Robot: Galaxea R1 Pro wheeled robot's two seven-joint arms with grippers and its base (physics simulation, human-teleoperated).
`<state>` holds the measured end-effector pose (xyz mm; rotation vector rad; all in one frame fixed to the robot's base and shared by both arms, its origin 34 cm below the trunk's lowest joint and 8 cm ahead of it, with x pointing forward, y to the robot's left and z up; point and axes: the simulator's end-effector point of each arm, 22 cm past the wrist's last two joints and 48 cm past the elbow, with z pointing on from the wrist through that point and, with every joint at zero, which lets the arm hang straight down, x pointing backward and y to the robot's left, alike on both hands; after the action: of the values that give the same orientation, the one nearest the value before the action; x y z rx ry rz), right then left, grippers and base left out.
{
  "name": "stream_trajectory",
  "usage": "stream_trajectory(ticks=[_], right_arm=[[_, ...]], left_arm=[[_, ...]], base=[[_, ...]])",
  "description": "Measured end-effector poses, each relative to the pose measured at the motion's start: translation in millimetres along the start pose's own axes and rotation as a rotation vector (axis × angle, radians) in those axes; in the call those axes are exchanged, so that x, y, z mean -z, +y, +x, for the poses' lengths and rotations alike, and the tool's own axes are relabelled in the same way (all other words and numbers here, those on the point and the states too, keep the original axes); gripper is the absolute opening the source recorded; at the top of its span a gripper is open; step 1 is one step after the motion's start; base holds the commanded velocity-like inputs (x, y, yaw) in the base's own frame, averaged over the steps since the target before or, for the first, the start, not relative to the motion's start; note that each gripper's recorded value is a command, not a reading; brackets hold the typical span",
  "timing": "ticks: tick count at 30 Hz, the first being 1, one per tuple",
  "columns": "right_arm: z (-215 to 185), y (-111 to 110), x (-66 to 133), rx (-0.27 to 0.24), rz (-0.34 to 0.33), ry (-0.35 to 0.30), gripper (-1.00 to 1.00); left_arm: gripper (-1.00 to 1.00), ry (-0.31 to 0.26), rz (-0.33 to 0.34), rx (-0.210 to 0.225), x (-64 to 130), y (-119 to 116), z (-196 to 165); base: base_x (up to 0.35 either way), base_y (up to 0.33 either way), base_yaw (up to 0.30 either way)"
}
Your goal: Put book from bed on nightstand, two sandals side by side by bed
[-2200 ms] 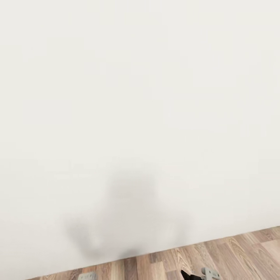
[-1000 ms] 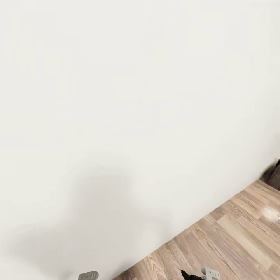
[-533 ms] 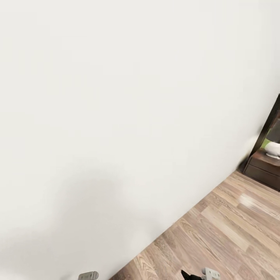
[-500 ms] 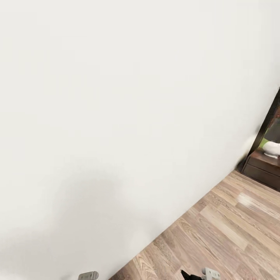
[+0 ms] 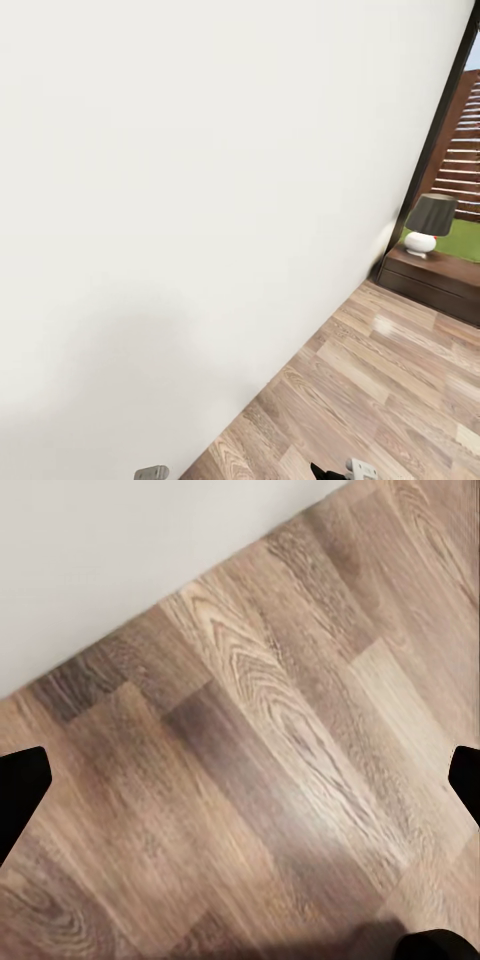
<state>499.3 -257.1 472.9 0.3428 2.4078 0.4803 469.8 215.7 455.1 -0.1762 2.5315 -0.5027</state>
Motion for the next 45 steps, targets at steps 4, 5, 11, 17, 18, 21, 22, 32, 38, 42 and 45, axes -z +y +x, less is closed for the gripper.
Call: stream_trajectory(ticks=[4, 5, 11, 17, 18, 21, 22, 32, 38, 42, 45], right_arm=[[-0.3, 0.0, 0.0, 0.0, 0.0, 0.0, 1.0], [-0.3, -0.1, 0.0, 0.0, 0.0, 0.0, 1.0], [-0.4, 0.0, -0.1, 0.0, 0.0, 0.0, 1.0], [-0.4, 0.1, -0.1, 0.0, 0.0, 0.0, 1.0], [-0.7, -0.1, -0.1, 0.0, 0.0, -0.001, 1.0], [-0.9, -0.4, 0.0, 0.001, 0.001, -0.001, 1.0], [-0.4, -0.3, 0.0, 0.0, 0.0, 0.0, 1.0], [-0.3, 0.0, -0.1, 0.0, 0.0, 0.0, 1.0], [-0.2, -0.3, 0.1, 0.0, 0.0, 0.0, 1.0], [-0.5, -0.1, -0.1, 0.0, 0.0, -0.001, 1.0], [-0.4, 0.1, -0.1, 0.0, 0.0, -0.001, 1.0]], left_arm=[[1.0, 0.001, 0.0, 0.001, 0.0, 0.0, 0.3], [1.0, 0.0, 0.0, 0.001, 0.0, 0.0, 0.2], [1.0, 0.001, 0.0, 0.0, 0.0, 0.0, 0.2], [1.0, 0.001, 0.0, 0.0, 0.0, 0.0, 0.2], [1.0, 0.0, 0.0, 0.0, 0.0, 0.0, 0.1], [1.0, 0.0, 0.0, 0.0, 0.0, 0.0, 0.1], [1.0, 0.001, 0.0, 0.0, 0.0, 0.0, 0.2], [1.0, 0.001, 0.0, 0.0, 0.0, 0.0, 0.4], [1.0, 0.001, 0.0, 0.0, 0.0, -0.2, 0.5], [1.0, 0.002, 0.001, 0.0, -0.1, -0.4, 0.6], [1.0, 0.002, 0.001, 0.001, -0.1, -0.4, 0.6]], base=[[0.0, 0.0, -0.283], [0.0, 0.0, -0.283], [0.0, 0.0, -0.283], [0.0, 0.0, -0.283], [0.0, 0.0, -0.283], [0.0, 0.0, -0.283], [0.0, 0.0, -0.283], [0.0, 0.0, -0.283], [0.0, 0.0, -0.283], [0.0, 0.0, -0.283], [0.0, 0.0, -0.283]])
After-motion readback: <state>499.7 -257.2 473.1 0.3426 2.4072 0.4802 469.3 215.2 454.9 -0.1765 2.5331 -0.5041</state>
